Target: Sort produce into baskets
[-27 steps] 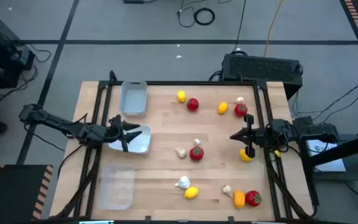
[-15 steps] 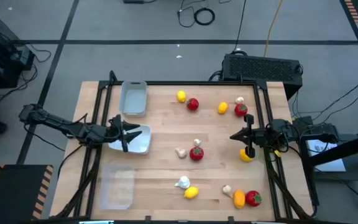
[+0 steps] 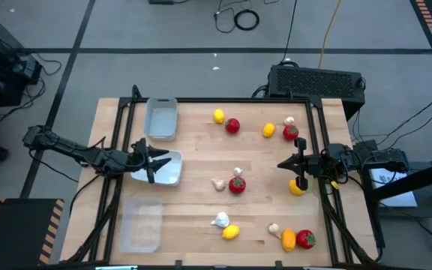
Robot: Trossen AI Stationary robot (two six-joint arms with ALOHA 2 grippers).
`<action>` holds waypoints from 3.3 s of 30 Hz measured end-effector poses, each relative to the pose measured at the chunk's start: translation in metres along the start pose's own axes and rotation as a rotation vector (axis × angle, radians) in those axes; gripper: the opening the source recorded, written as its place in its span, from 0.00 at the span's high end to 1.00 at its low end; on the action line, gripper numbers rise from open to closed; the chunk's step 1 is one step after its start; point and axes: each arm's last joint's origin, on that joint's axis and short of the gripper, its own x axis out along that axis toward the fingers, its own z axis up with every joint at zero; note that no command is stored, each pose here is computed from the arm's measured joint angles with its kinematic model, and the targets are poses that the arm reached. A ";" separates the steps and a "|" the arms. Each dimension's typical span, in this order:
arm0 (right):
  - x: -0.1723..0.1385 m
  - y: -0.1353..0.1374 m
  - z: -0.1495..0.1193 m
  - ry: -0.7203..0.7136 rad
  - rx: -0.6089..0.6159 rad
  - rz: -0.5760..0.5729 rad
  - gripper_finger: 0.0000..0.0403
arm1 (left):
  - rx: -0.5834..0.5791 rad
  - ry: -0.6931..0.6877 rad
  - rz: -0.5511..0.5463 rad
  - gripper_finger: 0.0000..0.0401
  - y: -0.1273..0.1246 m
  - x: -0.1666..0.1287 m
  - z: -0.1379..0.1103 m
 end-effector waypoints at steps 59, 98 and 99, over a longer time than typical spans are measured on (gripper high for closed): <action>0.000 0.000 0.000 0.000 0.000 0.000 1.00 | 0.000 0.000 0.000 0.56 0.000 0.000 0.000; -0.003 -0.013 0.023 -0.275 0.707 -0.052 1.00 | 0.157 -0.068 -0.194 0.56 -0.057 0.031 0.083; -0.004 -0.014 0.023 -0.286 0.721 -0.051 1.00 | 0.207 -0.048 -0.200 0.56 -0.064 0.038 0.090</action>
